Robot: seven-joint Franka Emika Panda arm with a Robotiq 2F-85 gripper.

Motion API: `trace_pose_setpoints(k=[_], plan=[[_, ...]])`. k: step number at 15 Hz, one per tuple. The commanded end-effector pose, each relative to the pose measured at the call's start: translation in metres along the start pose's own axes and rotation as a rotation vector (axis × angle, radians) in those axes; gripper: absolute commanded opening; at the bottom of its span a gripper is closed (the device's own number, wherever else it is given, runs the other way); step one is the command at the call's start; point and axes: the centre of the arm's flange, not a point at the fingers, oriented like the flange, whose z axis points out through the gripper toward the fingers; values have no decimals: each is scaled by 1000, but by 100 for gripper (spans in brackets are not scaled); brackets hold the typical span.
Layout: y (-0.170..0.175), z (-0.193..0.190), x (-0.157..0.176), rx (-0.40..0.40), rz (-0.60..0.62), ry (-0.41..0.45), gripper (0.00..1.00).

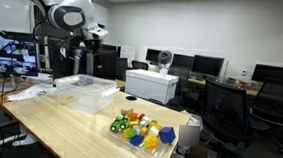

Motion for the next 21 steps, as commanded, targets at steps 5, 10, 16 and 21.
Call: trace_pose_setpoints(k=[5, 10, 16, 21], plan=[[-130, 98, -195, -34, -554, -320, 100], [-122, 73, -207, -57, -733, -325, 100], [-106, 40, -165, -59, -677, -219, 100], [-88, 86, -139, -76, -633, -250, 100]])
